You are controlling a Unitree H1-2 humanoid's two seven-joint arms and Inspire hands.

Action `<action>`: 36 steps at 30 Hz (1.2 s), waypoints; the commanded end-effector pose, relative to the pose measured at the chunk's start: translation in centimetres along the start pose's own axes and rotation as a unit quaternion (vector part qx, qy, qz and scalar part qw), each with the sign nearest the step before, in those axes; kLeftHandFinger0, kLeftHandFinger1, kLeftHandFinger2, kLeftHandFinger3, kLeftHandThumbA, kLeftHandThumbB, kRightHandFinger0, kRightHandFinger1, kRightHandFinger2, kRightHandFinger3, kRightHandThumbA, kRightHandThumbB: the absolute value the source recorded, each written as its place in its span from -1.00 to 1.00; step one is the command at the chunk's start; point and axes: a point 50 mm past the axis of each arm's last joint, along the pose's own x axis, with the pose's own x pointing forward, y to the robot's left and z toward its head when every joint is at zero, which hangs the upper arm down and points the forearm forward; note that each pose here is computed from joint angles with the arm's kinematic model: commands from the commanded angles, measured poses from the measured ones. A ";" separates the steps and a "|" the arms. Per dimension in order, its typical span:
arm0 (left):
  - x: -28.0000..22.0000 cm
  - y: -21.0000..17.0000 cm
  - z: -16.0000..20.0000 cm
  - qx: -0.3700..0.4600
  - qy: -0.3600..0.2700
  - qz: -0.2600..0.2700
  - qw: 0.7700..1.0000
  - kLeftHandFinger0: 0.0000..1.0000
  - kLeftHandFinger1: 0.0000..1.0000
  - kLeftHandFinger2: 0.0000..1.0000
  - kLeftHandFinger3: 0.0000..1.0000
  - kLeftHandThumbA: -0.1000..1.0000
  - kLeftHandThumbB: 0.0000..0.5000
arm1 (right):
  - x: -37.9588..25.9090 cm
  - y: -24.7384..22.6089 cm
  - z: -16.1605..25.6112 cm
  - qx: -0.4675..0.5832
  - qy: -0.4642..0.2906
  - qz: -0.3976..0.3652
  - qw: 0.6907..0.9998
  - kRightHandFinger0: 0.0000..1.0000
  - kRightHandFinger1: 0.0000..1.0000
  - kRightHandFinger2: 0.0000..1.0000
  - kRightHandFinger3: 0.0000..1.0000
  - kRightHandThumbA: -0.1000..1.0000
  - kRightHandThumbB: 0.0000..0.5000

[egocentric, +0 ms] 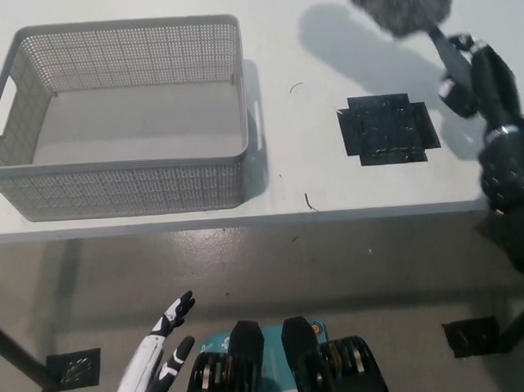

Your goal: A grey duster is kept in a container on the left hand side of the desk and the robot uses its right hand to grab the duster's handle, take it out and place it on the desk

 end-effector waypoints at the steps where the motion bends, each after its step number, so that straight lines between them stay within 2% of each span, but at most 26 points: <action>1: -0.6 1.1 0.6 0.009 -0.028 0.014 0.999 1.00 1.00 1.00 1.00 1.00 -0.57 | -0.1 -3.2 -2.0 -0.060 -0.047 0.018 0.997 -1.00 -0.33 0.57 0.55 -1.00 -0.35; 4: -0.9 1.0 0.5 0.009 -0.023 0.015 1.000 1.00 1.00 1.00 1.00 1.00 -0.58 | -1.1 -3.6 -4.5 -0.081 -0.034 0.019 0.996 -1.00 -0.23 0.64 0.59 -1.00 -0.25; 5: -0.9 1.1 0.4 0.010 -0.021 0.016 1.000 1.00 1.00 1.00 1.00 1.00 -0.55 | -1.6 -4.0 -5.5 -0.082 -0.021 0.024 0.996 -1.00 -0.21 0.69 0.67 -1.00 -0.34; 6: -1.0 1.1 0.4 0.010 -0.019 0.016 1.000 1.00 1.00 1.00 1.00 1.00 -0.55 | -1.9 -4.5 -6.2 -0.086 -0.015 0.024 0.996 -0.98 -0.18 0.67 0.63 -1.00 -0.31; 8: -0.9 1.2 0.4 0.010 -0.019 0.017 1.000 1.00 1.00 1.00 1.00 1.00 -0.55 | -1.9 -5.0 -6.4 -0.090 -0.015 0.020 0.996 -1.00 -0.40 0.22 0.29 -1.00 -0.31; 9: -0.9 1.3 0.5 0.012 -0.018 0.018 1.000 1.00 1.00 1.00 1.00 1.00 -0.55 | -1.9 -5.6 -6.7 -0.099 -0.010 0.015 0.995 -1.00 -0.57 0.19 0.28 -1.00 -0.36; 10: -0.9 1.3 0.5 0.013 -0.018 0.018 1.000 1.00 1.00 1.00 1.00 1.00 -0.55 | -1.9 -5.9 -6.9 -0.107 -0.007 0.015 0.994 -1.00 -0.56 0.29 0.34 -1.00 -0.38; 11: -0.9 1.4 0.4 0.013 -0.018 0.019 1.000 1.00 1.00 1.00 1.00 1.00 -0.56 | -2.0 -6.4 -7.1 -0.112 -0.008 0.014 0.994 -1.00 -0.47 0.58 0.57 -1.00 -0.53; 14: -0.8 1.4 0.3 0.018 -0.020 0.020 0.999 1.00 1.00 1.00 1.00 1.00 -0.54 | -2.0 -7.5 -7.7 -0.164 -0.025 0.011 0.986 -1.00 -0.19 0.88 0.93 -1.00 -0.60; 15: -0.8 1.4 0.3 0.018 -0.018 0.020 0.999 1.00 1.00 1.00 1.00 1.00 -0.54 | -2.0 -7.8 -7.8 -0.196 -0.029 0.018 0.980 -1.00 -0.13 0.93 1.00 -1.00 -0.57; 16: -0.8 1.4 0.3 0.018 -0.018 0.020 0.999 1.00 1.00 1.00 1.00 1.00 -0.53 | -2.0 -8.0 -7.8 -0.236 -0.046 0.022 0.970 -0.93 -0.04 0.87 0.90 -1.00 -0.38; 18: -0.8 1.4 0.3 0.017 -0.017 0.018 1.000 1.00 1.00 1.00 1.00 1.00 -0.52 | -2.2 -8.3 -7.7 -0.327 -0.086 0.033 0.941 -1.00 -0.11 0.65 0.59 -1.00 -0.28; 19: -0.8 1.4 0.4 0.019 -0.017 0.017 1.000 1.00 1.00 1.00 1.00 1.00 -0.53 | -2.4 -8.4 -7.6 -0.360 -0.113 0.024 0.926 -1.00 -0.18 0.55 0.44 -1.00 -0.10; 20: -0.8 1.5 0.4 0.019 -0.018 0.017 1.000 1.00 1.00 1.00 1.00 1.00 -0.55 | -2.5 -8.4 -7.5 -0.377 -0.128 0.023 0.917 -1.00 -0.23 0.51 0.40 -1.00 -0.10; 22: -0.6 1.5 0.4 0.018 -0.018 0.015 1.000 1.00 1.00 1.00 1.00 1.00 -0.55 | -2.5 -8.6 -7.3 -0.404 -0.154 0.025 0.901 -1.00 -0.28 0.41 0.15 -1.00 0.03; 23: -0.5 1.5 0.5 0.018 -0.020 0.015 1.000 1.00 1.00 1.00 1.00 1.00 -0.53 | -2.3 -8.7 -7.0 -0.421 -0.162 0.028 0.892 -1.00 -0.34 0.25 -0.10 -1.00 0.01; 24: -0.4 1.5 0.5 0.019 -0.021 0.014 1.000 1.00 1.00 1.00 1.00 1.00 -0.53 | -2.1 -8.8 -6.7 -0.429 -0.161 0.030 0.888 -1.00 -0.34 0.19 -0.21 -1.00 -0.03; 25: -0.3 1.5 0.5 0.020 -0.021 0.013 1.000 1.00 1.00 1.00 1.00 1.00 -0.53 | -2.0 -8.9 -6.5 -0.428 -0.162 0.031 0.889 -0.80 -0.22 0.25 -0.18 -0.83 -0.11; 26: -0.2 1.6 0.6 0.022 -0.022 0.011 0.999 1.00 1.00 1.00 1.00 1.00 -0.53 | -1.9 -9.1 -6.2 -0.424 -0.179 0.022 0.888 -0.63 -0.09 0.30 -0.10 -0.48 0.04; 27: 0.0 1.7 0.7 0.023 -0.023 0.009 0.999 1.00 1.00 1.00 1.00 1.00 -0.53 | -1.8 -9.4 -5.9 -0.432 -0.184 0.023 0.883 -0.14 0.46 0.72 0.48 -0.15 0.19; 28: 0.1 1.6 0.7 0.024 -0.024 0.006 0.999 1.00 1.00 1.00 1.00 1.00 -0.54 | -1.7 -10.1 -5.0 -0.436 -0.174 0.045 0.882 0.89 1.00 1.00 1.00 0.15 0.63; 29: 0.2 1.6 0.7 0.024 -0.024 0.005 0.999 1.00 1.00 1.00 1.00 1.00 -0.54 | -1.6 -10.4 -4.5 -0.437 -0.168 0.057 0.882 1.00 1.00 1.00 1.00 0.27 0.79; 30: 0.2 1.6 0.8 0.025 -0.024 0.004 0.999 1.00 1.00 1.00 1.00 1.00 -0.56 | -1.6 -10.7 -3.9 -0.431 -0.158 0.072 0.886 1.00 1.00 1.00 1.00 0.33 0.94; 31: 0.2 1.7 0.8 0.026 -0.024 0.001 0.999 1.00 1.00 1.00 1.00 1.00 -0.56 | -1.6 -10.9 -3.3 -0.409 -0.148 0.082 0.897 1.00 1.00 1.00 1.00 0.30 1.00; 33: 0.4 1.7 0.8 0.024 -0.025 0.000 0.999 1.00 1.00 1.00 1.00 1.00 -0.58 | -1.2 -11.5 -1.9 -0.347 -0.122 0.116 0.923 1.00 1.00 1.00 1.00 0.40 1.00; 36: 0.3 1.7 0.9 0.026 -0.025 -0.002 0.999 1.00 1.00 1.00 1.00 1.00 -0.58 | -0.9 -11.8 -0.7 -0.299 -0.088 0.152 0.938 1.00 1.00 1.00 1.00 0.32 1.00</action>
